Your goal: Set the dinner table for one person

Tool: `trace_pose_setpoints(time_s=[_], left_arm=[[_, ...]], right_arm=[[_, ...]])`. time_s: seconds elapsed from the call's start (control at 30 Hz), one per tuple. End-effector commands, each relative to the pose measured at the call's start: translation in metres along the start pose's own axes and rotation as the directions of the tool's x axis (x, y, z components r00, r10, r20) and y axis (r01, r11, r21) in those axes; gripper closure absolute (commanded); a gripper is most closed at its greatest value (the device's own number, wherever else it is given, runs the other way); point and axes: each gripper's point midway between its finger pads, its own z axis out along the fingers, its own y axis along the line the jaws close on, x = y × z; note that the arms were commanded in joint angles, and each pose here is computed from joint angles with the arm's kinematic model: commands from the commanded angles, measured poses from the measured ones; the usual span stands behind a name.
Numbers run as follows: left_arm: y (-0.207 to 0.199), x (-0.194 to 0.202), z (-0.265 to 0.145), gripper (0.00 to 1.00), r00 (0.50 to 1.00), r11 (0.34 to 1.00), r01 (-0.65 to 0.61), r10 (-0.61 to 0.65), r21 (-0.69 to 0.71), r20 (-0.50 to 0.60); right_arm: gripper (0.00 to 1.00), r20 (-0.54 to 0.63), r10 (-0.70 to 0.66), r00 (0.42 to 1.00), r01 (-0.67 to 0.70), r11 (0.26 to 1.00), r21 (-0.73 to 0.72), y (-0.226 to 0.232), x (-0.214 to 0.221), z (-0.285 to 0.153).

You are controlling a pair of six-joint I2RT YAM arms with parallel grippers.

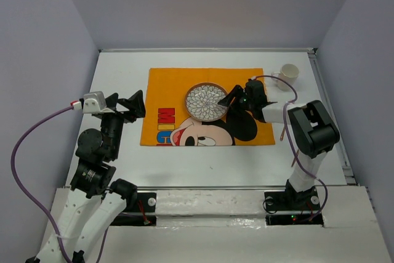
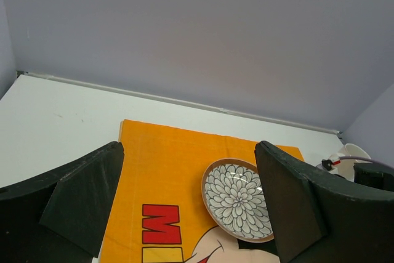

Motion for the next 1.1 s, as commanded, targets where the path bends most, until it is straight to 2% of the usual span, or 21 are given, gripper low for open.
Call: trace_pose_setpoints(time_s=[0.0, 0.13, 0.23, 0.3, 0.37, 0.47, 0.5, 0.53, 0.63, 0.67, 0.73, 0.83, 0.9, 0.93, 1.07], left_arm=[[-0.003, -0.008, 0.002, 0.01, 0.999, 1.0, 0.006, -0.006, 0.01, 0.031], [-0.003, -0.01, 0.001, 0.01, 0.999, 1.0, 0.007, -0.008, 0.013, 0.035], [-0.003, -0.011, 0.0, 0.01, 0.999, 1.0, 0.01, -0.01, 0.012, 0.04], [-0.003, -0.013, -0.001, 0.01, 0.999, 1.0, 0.012, -0.013, 0.015, 0.045], [-0.003, -0.015, -0.002, 0.01, 0.999, 1.0, 0.014, -0.015, 0.016, 0.051], [-0.005, -0.017, -0.004, 0.01, 0.998, 0.999, 0.02, -0.021, 0.028, 0.053], [-0.006, -0.018, -0.005, 0.01, 0.998, 0.999, 0.023, -0.025, 0.032, 0.057], [-0.006, -0.018, -0.005, 0.01, 0.998, 0.999, 0.023, -0.025, 0.034, 0.056], [-0.009, -0.021, -0.006, 0.01, 0.998, 0.998, 0.026, -0.029, 0.05, 0.06], [-0.01, -0.021, -0.007, 0.01, 0.998, 0.998, 0.027, -0.03, 0.052, 0.059], [-0.012, -0.021, -0.008, 0.01, 0.998, 0.998, 0.028, -0.032, 0.06, 0.059], [-0.014, -0.021, -0.009, 0.01, 0.998, 0.997, 0.028, -0.032, 0.067, 0.057], [-0.017, -0.02, -0.01, 0.01, 0.998, 0.996, 0.03, -0.034, 0.078, 0.054], [-0.017, -0.02, -0.01, 0.01, 0.998, 0.996, 0.03, -0.035, 0.081, 0.053], [-0.019, -0.02, -0.011, 0.01, 0.998, 0.996, 0.027, -0.032, 0.088, 0.053]], right_arm=[[0.3, 0.084, -0.063, 0.995, 0.07, 0.994, -0.087, 0.039, -0.026, -0.016], [0.16, 0.123, -0.099, 0.987, 0.1, 0.995, -0.004, 0.022, -0.026, -0.03], [0.15, 0.164, -0.164, 0.973, 0.151, 0.985, 0.089, 0.009, -0.032, -0.048], [0.16, 0.165, -0.208, 0.964, 0.18, 0.969, 0.17, -0.009, -0.033, -0.061], [0.2, 0.232, -0.24, 0.943, 0.19, 0.957, 0.218, -0.009, -0.053, -0.083], [0.26, 0.308, -0.304, 0.901, 0.184, 0.913, 0.364, -0.025, -0.09, -0.121], [0.28, 0.376, -0.355, 0.856, 0.171, 0.88, 0.442, -0.027, -0.122, -0.141], [0.3, 0.377, -0.375, 0.847, 0.182, 0.871, 0.457, -0.024, -0.131, -0.149], [0.34, 0.446, -0.472, 0.761, 0.114, 0.774, 0.623, -0.033, -0.189, -0.193], [0.36, 0.45, -0.482, 0.752, 0.109, 0.764, 0.636, -0.032, -0.199, -0.198], [0.37, 0.461, -0.5, 0.733, 0.101, 0.75, 0.654, -0.025, -0.229, -0.206], [0.37, 0.409, -0.544, 0.733, 0.123, 0.696, 0.707, -0.031, -0.25, -0.194], [0.37, 0.406, -0.577, 0.709, 0.117, 0.664, 0.738, -0.021, -0.276, -0.2], [0.38, 0.372, -0.581, 0.724, 0.13, 0.645, 0.753, -0.031, -0.28, -0.185], [0.38, 0.325, -0.604, 0.727, 0.154, 0.605, 0.781, -0.03, -0.307, -0.17]])
